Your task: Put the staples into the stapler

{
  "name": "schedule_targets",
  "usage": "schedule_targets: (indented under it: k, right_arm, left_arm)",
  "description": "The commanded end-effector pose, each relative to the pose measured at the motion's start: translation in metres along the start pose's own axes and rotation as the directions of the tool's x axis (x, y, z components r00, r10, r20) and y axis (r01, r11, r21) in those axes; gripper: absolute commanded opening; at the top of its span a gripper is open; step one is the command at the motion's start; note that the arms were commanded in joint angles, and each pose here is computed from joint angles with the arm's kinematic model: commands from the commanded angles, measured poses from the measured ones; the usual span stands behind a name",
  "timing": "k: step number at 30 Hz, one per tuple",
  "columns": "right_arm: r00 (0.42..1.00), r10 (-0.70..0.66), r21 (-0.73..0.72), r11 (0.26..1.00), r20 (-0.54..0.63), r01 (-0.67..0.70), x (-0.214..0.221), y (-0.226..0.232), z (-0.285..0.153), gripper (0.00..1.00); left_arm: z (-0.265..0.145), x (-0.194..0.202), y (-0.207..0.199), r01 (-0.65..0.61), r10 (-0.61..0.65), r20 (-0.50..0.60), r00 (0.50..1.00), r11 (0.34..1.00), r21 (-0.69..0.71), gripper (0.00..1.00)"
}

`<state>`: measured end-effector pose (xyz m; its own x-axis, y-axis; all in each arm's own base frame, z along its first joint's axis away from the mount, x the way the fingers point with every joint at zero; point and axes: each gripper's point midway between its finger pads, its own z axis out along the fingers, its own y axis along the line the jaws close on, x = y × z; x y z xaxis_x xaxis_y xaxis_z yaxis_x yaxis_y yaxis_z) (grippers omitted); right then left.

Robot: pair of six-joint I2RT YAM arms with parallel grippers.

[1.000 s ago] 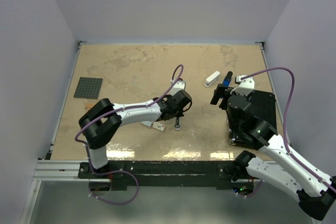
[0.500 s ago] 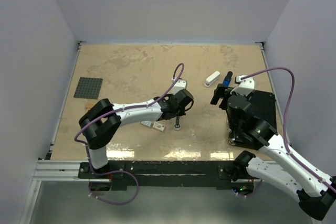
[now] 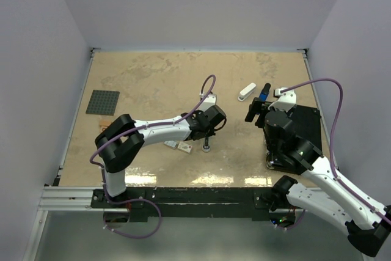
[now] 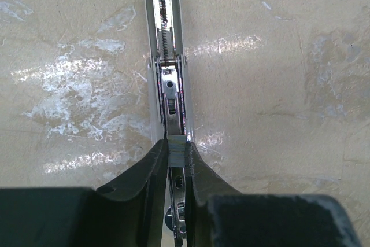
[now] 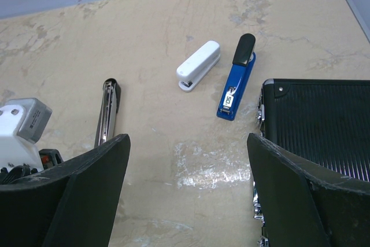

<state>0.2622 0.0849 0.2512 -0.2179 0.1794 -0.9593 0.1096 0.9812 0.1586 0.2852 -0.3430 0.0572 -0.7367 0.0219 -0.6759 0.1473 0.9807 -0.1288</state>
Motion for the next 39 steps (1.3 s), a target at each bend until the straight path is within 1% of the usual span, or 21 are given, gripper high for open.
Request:
schedule_targets:
  k: [1,21,27,28,30,32,33,34,36,37,39]
  right_arm:
    - [0.999,0.021,0.014,1.0,0.037,-0.022,-0.01,-0.003,-0.001,0.87]
    - [0.999,0.021,0.013,1.0,0.035,-0.021,-0.009,-0.002,0.0,0.87]
    - [0.999,0.021,0.013,1.0,0.035,-0.021,-0.009,-0.002,-0.001,0.87]
    - [0.999,0.021,0.013,1.0,0.035,-0.021,-0.009,-0.003,0.0,0.87]
    - [0.999,0.023,0.011,1.0,0.035,-0.024,-0.009,-0.002,0.0,0.87]
    - [0.999,0.022,0.01,1.0,0.035,-0.022,-0.009,-0.002,-0.001,0.87]
    - [0.999,0.024,0.009,1.0,0.036,-0.025,-0.01,-0.002,-0.001,0.87]
    - [0.999,0.022,0.011,1.0,0.035,-0.022,-0.009,-0.002,-0.001,0.87]
    - [0.999,0.024,0.009,1.0,0.036,-0.025,-0.01,-0.002,-0.001,0.87]
    - [0.999,0.024,0.01,1.0,0.037,-0.024,-0.01,-0.003,-0.001,0.87]
    - [0.999,0.027,0.008,1.0,0.038,-0.027,-0.011,-0.002,-0.001,0.87]
  left_arm:
    - [-0.001,-0.013,-0.01,0.033,-0.033,0.038,0.999,0.999,0.005,0.0]
    - [0.004,0.0,-0.006,0.014,-0.014,-0.008,1.0,1.0,-0.015,0.01]
    - [0.001,-0.003,-0.007,0.017,-0.017,-0.005,1.0,1.0,-0.008,0.11]
    - [0.0,-0.004,-0.007,0.018,-0.018,-0.004,1.0,1.0,-0.007,0.16]
    - [-0.001,-0.004,-0.008,0.02,-0.02,-0.004,1.0,1.0,-0.005,0.18]
    - [-0.002,-0.007,-0.01,0.024,-0.024,0.0,1.0,1.0,0.004,0.25]
    - [-0.004,-0.009,-0.011,0.028,-0.028,0.005,1.0,1.0,0.011,0.26]
    - [-0.005,-0.01,-0.011,0.029,-0.029,0.007,1.0,0.999,0.013,0.3]
    - [-0.007,-0.013,-0.012,0.033,-0.033,0.012,0.999,0.999,0.018,0.32]
    - [-0.008,-0.014,-0.013,0.035,-0.035,0.015,0.999,0.999,0.021,0.37]
    - [-0.01,-0.017,-0.014,0.039,-0.04,0.02,0.999,0.999,0.026,0.38]
